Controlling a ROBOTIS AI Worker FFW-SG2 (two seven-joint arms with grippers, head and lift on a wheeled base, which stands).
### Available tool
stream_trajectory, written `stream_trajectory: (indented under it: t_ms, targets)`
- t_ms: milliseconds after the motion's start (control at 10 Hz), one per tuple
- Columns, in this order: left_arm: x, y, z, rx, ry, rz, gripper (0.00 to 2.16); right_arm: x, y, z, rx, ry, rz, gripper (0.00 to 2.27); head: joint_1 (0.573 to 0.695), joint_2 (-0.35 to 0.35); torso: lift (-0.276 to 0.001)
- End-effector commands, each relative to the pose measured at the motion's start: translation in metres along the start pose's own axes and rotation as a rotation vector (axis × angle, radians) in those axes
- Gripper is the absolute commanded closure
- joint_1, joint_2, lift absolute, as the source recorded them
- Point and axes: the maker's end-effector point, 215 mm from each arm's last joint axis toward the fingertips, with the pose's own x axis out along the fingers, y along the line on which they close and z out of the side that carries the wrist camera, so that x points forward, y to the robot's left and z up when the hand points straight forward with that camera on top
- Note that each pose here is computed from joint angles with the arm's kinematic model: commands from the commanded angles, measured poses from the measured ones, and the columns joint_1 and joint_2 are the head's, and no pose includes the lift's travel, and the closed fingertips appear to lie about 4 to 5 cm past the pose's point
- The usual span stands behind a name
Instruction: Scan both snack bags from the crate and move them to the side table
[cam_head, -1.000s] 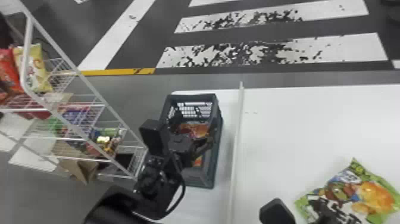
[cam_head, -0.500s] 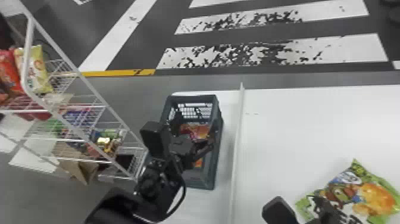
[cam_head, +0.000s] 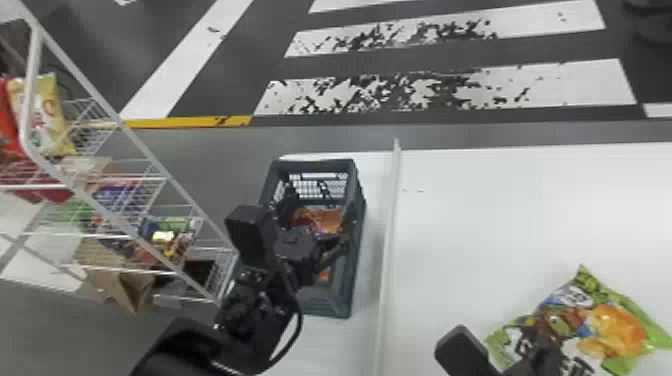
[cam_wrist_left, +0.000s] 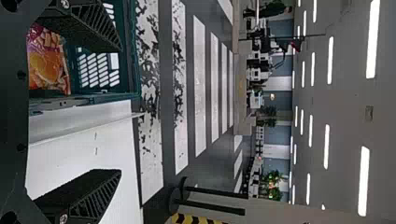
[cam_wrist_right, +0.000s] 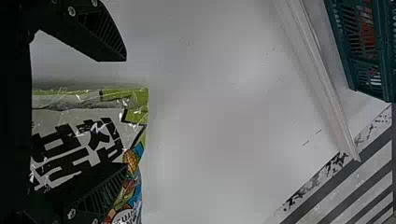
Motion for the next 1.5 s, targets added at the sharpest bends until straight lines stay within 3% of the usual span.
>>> stream_trajectory:
  t_ms: [0, 200, 400, 500, 700, 900, 1400]
  targets:
    - [0.000, 0.000, 0.000, 0.000, 0.001, -0.001, 0.07, 0.006, -0.001, -0.005, -0.013, 0.015, -0.003, 0.12, 0.695, 0.312, -0.029]
    - [0.001, 0.001, 0.000, 0.002, 0.001, 0.002, 0.07, 0.013, -0.001, -0.012, -0.029, 0.039, -0.002, 0.13, 0.695, 0.304, -0.029]
    - [0.002, 0.003, -0.005, 0.006, 0.008, 0.005, 0.07, 0.016, 0.008, -0.026, -0.044, 0.100, 0.054, 0.45, 0.695, 0.299, -0.029]
    - [0.002, 0.003, -0.006, 0.008, 0.011, 0.005, 0.07, 0.015, 0.011, -0.032, -0.044, 0.125, 0.080, 0.70, 0.695, 0.302, -0.029]
    - [0.002, 0.003, -0.005, 0.010, 0.011, 0.006, 0.07, 0.016, 0.013, -0.029, -0.045, 0.117, 0.098, 1.57, 0.695, 0.305, -0.029]
    - [0.002, 0.004, -0.007, 0.009, 0.014, 0.008, 0.07, 0.017, 0.013, -0.010, -0.016, 0.025, 0.090, 2.25, 0.695, 0.305, -0.029]
    - [0.001, 0.005, -0.009, 0.006, 0.016, 0.018, 0.07, 0.004, -0.015, -0.009, -0.002, 0.004, -0.027, 2.25, 0.695, 0.302, -0.029]
